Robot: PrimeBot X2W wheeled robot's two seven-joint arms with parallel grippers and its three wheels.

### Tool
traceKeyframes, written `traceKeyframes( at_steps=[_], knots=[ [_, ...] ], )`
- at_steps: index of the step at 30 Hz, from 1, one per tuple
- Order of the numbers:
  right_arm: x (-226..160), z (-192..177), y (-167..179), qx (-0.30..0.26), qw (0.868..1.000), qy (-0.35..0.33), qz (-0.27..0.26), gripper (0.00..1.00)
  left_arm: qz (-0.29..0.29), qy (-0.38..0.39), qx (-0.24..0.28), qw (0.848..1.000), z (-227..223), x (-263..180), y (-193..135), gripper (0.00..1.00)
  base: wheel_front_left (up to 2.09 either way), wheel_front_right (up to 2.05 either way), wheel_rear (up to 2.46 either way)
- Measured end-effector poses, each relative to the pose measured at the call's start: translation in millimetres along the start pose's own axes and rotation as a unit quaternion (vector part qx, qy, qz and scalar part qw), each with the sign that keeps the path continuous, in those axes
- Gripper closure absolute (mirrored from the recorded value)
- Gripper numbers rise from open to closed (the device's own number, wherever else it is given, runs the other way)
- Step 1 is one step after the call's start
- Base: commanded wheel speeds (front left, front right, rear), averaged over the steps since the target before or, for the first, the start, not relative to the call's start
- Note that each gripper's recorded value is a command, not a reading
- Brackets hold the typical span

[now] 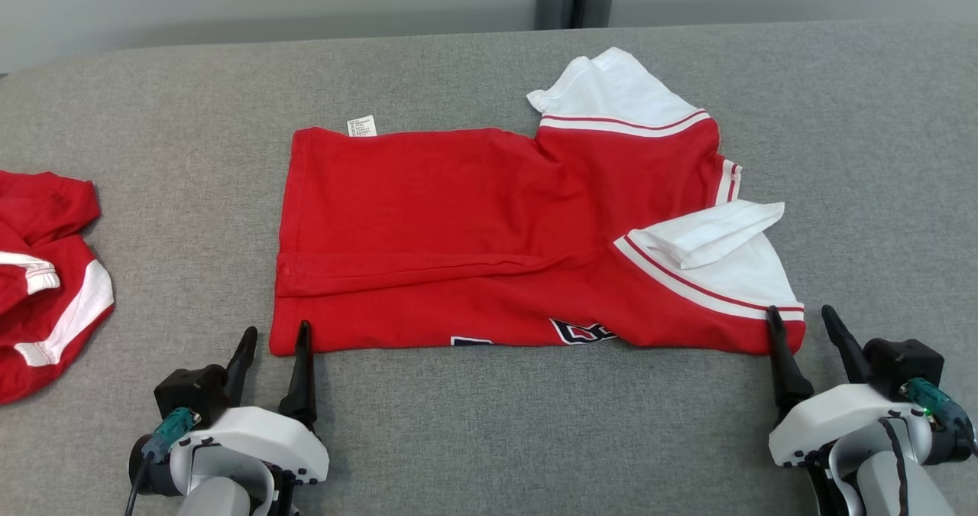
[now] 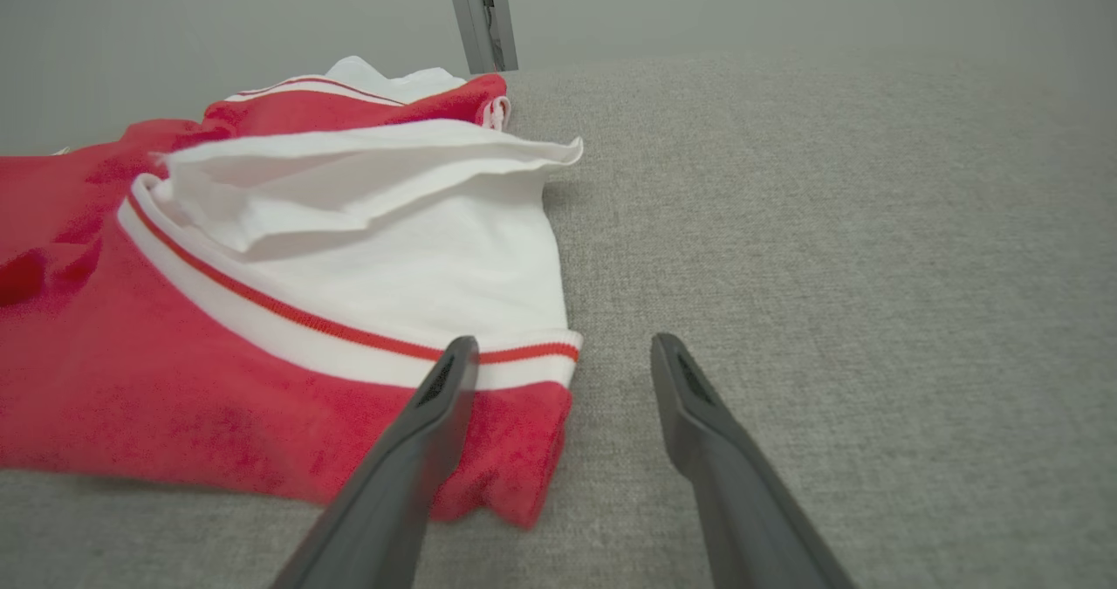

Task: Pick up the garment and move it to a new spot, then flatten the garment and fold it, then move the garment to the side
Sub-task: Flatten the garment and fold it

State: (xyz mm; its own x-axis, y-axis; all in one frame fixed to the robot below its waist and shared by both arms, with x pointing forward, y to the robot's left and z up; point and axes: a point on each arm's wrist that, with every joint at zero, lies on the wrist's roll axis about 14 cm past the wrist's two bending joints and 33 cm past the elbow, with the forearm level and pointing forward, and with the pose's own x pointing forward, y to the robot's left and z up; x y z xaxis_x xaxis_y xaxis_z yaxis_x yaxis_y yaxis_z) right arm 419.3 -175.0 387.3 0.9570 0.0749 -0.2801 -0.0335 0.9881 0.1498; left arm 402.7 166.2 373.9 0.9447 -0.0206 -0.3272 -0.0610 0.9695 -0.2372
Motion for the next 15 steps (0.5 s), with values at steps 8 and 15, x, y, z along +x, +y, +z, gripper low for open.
traceKeyframes(
  at_steps=[8,15],
  knots=[
    [4.0,-24.7,9.7,-0.001,0.999,0.042,0.014,0.17,0.005,0.013,0.001,1.000,-7.1,4.4,0.9,0.00,0.00,0.00,0.00],
    [9.6,-31.0,22.5,0.000,0.998,0.056,0.036,1.00,0.016,0.037,0.001,0.999,-20.1,6.6,6.5,0.00,0.00,0.00,0.00]
  ],
)
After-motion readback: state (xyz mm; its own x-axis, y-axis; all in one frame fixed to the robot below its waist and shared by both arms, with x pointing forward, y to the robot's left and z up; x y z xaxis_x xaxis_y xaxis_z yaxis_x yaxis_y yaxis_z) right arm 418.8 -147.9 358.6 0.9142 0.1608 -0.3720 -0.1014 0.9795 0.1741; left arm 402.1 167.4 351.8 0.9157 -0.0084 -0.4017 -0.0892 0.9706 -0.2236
